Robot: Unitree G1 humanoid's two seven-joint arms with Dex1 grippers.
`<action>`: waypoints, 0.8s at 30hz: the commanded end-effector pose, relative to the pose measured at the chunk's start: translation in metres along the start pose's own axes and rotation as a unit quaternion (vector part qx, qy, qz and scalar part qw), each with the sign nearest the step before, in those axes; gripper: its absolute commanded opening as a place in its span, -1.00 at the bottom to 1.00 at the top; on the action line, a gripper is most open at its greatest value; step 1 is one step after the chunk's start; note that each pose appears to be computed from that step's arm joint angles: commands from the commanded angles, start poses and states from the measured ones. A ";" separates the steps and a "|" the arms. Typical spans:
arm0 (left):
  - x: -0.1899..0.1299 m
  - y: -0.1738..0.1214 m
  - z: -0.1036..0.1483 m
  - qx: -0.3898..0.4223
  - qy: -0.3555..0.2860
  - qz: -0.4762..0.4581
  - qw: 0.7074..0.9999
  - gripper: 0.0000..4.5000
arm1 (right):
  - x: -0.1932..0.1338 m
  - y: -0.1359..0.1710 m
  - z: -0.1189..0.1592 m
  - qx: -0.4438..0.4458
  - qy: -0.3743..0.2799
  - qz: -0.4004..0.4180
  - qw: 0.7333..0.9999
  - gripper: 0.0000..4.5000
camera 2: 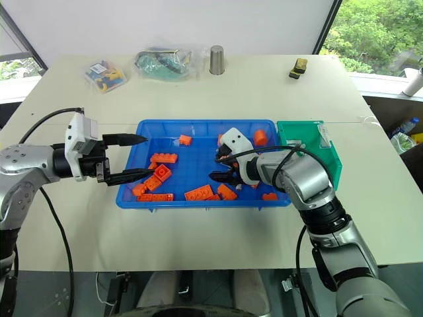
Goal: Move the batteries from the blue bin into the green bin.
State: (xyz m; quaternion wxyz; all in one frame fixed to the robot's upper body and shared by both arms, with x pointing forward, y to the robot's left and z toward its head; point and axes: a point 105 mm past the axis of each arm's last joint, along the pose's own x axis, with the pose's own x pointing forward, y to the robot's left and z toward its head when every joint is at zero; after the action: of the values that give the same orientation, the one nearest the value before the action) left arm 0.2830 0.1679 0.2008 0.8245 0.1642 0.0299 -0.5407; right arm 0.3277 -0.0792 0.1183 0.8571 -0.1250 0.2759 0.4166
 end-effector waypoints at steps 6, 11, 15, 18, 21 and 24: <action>-0.003 0.000 0.008 0.019 -0.003 0.002 1.000 1.00 | -0.005 -0.005 0.012 -0.024 -0.025 -0.001 0.999 0.45; -0.005 0.001 0.007 0.018 0.001 0.005 1.000 1.00 | -0.017 0.005 0.027 -0.043 -0.042 0.015 0.998 0.45; -0.004 0.001 0.008 0.018 -0.001 0.004 1.000 1.00 | -0.018 -0.002 0.029 -0.049 -0.041 0.003 0.998 0.45; -0.002 0.001 0.008 0.019 -0.002 0.003 1.000 1.00 | -0.013 -0.009 0.022 -0.052 -0.032 -0.007 0.998 0.45; -0.002 0.001 0.008 0.020 -0.002 0.001 1.000 1.00 | -0.005 -0.017 0.015 -0.058 -0.020 -0.017 0.998 0.45; -0.002 0.000 0.009 0.020 -0.001 -0.001 1.000 1.00 | 0.001 -0.022 0.009 -0.068 -0.013 -0.021 0.997 0.45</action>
State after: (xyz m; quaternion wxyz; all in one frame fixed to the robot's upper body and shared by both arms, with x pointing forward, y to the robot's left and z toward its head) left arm 0.2830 0.1688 0.1999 0.8251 0.1659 0.0325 -0.5392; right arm 0.3457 -0.0894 0.1231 0.8599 -0.1700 0.2437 0.4150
